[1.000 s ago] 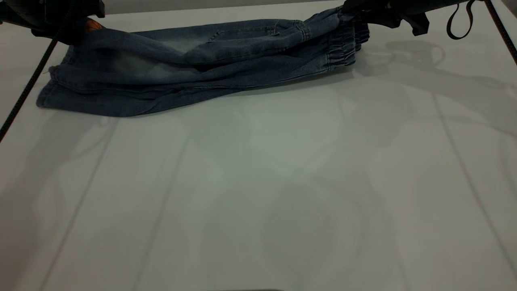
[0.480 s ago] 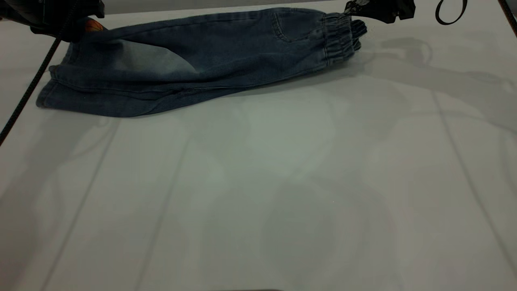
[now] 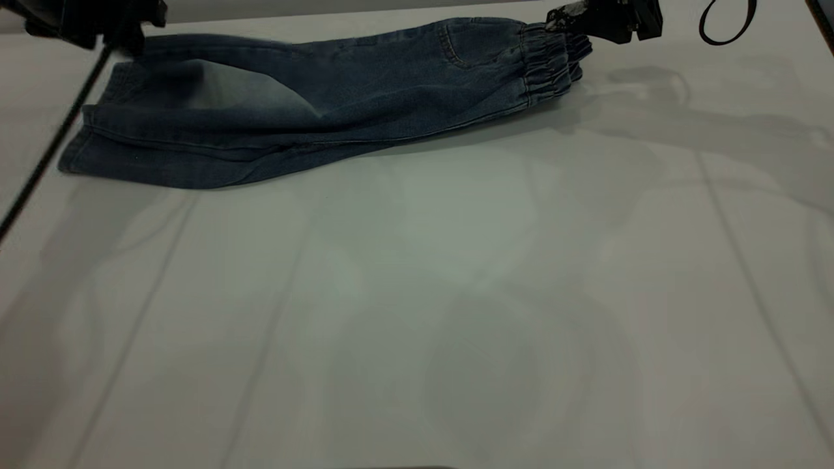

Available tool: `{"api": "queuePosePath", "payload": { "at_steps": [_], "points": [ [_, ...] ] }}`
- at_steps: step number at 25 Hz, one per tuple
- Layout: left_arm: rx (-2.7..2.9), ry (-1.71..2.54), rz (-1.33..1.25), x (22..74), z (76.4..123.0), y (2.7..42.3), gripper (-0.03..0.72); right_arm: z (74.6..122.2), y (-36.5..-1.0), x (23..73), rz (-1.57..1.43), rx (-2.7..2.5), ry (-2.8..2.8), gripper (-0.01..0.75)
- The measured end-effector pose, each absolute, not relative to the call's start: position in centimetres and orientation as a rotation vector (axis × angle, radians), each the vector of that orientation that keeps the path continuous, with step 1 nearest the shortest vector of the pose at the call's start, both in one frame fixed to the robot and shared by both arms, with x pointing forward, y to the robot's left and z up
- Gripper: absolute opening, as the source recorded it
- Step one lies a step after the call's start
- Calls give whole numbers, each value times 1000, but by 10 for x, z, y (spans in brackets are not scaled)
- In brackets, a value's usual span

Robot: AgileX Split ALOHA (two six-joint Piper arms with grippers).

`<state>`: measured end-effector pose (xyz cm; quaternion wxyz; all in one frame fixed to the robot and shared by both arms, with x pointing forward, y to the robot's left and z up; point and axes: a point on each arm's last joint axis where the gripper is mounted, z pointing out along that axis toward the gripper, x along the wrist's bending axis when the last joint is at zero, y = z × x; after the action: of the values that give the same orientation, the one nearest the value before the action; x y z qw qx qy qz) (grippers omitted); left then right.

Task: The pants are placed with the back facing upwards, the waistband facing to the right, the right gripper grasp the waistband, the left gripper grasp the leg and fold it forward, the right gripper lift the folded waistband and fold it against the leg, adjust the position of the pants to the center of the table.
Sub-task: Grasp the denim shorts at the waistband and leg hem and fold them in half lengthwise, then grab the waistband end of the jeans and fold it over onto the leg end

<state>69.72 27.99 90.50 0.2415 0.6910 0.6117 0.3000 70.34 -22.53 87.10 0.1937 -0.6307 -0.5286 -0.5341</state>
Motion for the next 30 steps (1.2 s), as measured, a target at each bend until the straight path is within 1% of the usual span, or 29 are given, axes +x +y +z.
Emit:
{"api": "queuePosePath", "payload": {
  "at_steps": [1,3,5,7,10,13,16,21,25,30],
  "points": [
    [1886,1695,828,698,907,280,515,870,-227,703,-1480,-1774,-1478,585],
    [1875,1765,846,701,913,282,573,869,-233,702,-1448,-1786,-1462,584],
    [1883,1852,869,702,919,284,596,869,-243,700,-1412,-1796,-1425,584],
    [1889,1919,895,704,926,286,597,869,-254,697,-1367,-1802,-1374,584],
    [1907,1988,913,703,933,284,574,866,-264,692,-1257,-1828,-1334,584],
    [1945,2015,880,702,938,273,551,860,-264,685,-1130,-1848,-1370,584],
    [2006,1999,778,699,938,256,538,856,-253,684,-1087,-1862,-1425,584],
    [2228,1802,619,693,933,238,536,851,-233,688,-1105,-1897,-1539,584],
    [2473,1544,573,689,932,234,536,846,-232,692,-1126,-1960,-1529,584],
    [2567,1405,517,687,931,230,535,833,-231,696,-1163,-1998,-1420,584]
  ]
}}
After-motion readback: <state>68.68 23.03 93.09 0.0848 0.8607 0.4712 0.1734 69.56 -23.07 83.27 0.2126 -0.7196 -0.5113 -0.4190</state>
